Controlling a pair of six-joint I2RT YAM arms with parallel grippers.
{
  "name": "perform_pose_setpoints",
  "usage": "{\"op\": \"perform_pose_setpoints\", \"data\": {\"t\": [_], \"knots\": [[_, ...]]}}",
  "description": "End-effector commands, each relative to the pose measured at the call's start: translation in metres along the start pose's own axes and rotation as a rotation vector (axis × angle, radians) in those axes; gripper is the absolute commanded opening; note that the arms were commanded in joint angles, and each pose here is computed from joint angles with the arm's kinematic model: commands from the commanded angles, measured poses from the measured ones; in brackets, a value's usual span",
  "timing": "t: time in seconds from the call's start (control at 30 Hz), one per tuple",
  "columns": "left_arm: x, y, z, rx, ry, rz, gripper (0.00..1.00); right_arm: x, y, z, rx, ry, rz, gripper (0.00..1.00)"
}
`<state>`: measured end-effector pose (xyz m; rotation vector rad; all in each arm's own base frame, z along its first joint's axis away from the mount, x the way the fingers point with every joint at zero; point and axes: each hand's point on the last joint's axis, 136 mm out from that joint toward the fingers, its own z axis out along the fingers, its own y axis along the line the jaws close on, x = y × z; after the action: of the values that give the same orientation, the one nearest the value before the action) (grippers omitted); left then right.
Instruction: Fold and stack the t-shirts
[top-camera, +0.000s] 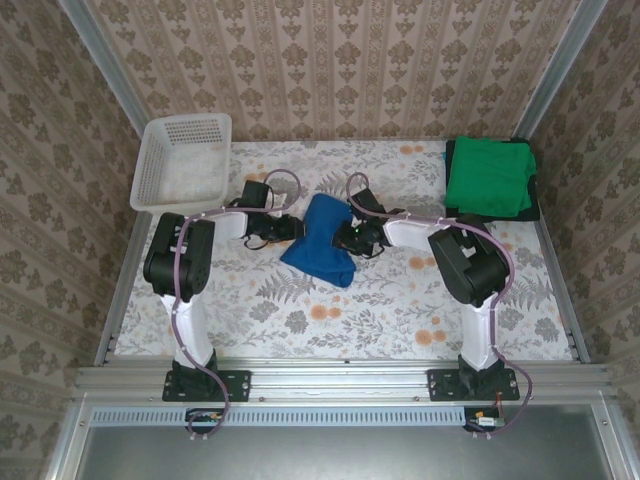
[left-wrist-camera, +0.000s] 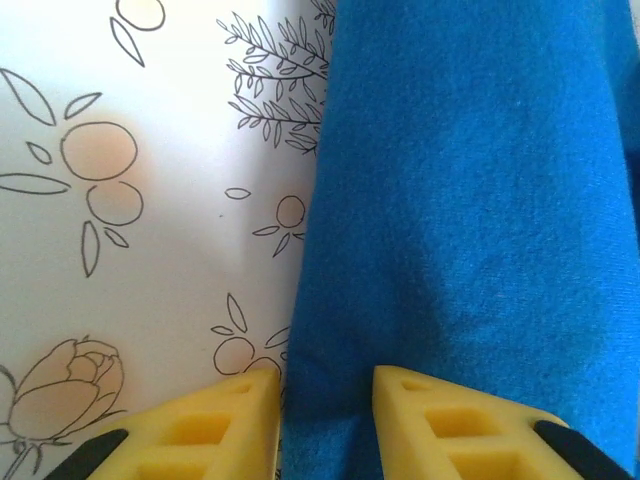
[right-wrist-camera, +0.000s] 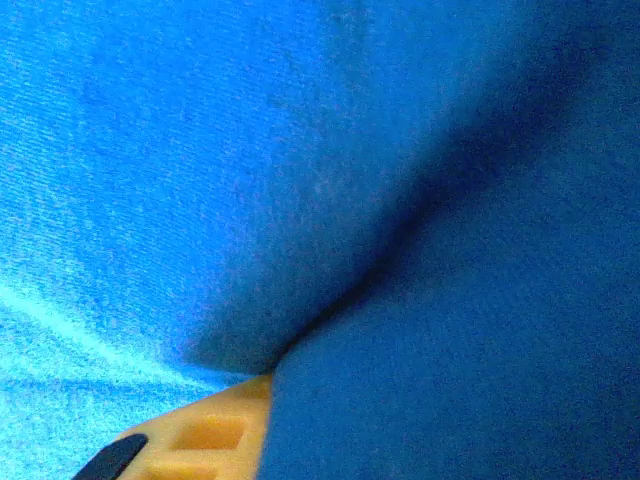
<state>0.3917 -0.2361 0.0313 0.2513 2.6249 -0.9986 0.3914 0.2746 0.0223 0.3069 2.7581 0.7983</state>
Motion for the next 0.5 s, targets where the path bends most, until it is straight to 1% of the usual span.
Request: {"op": "perform_pose_setpoints", "data": {"t": [0.0,0.13,0.2,0.27,0.4,0.47], "knots": [[0.006,-0.009,-0.009,0.039,0.008,-0.009,0.33,-0.007,-0.002,-0.001,0.049,-0.004,-0.058,0.14],[0.001,0.005,-0.033,0.022,-0.044,-0.039,0.34,-0.026,-0.010,-0.039,0.174,-0.064,-0.162,0.00],[0.000,0.011,-0.046,0.006,-0.064,-0.049,0.35,-0.030,-0.008,-0.059,0.195,-0.038,-0.243,0.00],[0.001,0.017,-0.057,-0.017,-0.075,-0.048,0.35,-0.031,-0.022,-0.082,0.288,0.002,-0.292,0.00],[0.005,0.027,-0.070,-0.040,-0.096,-0.064,0.36,-0.048,-0.040,-0.127,0.387,-0.008,-0.349,0.00],[0.006,0.032,-0.072,-0.041,-0.102,-0.076,0.36,-0.059,-0.042,-0.148,0.431,-0.034,-0.394,0.00]]}}
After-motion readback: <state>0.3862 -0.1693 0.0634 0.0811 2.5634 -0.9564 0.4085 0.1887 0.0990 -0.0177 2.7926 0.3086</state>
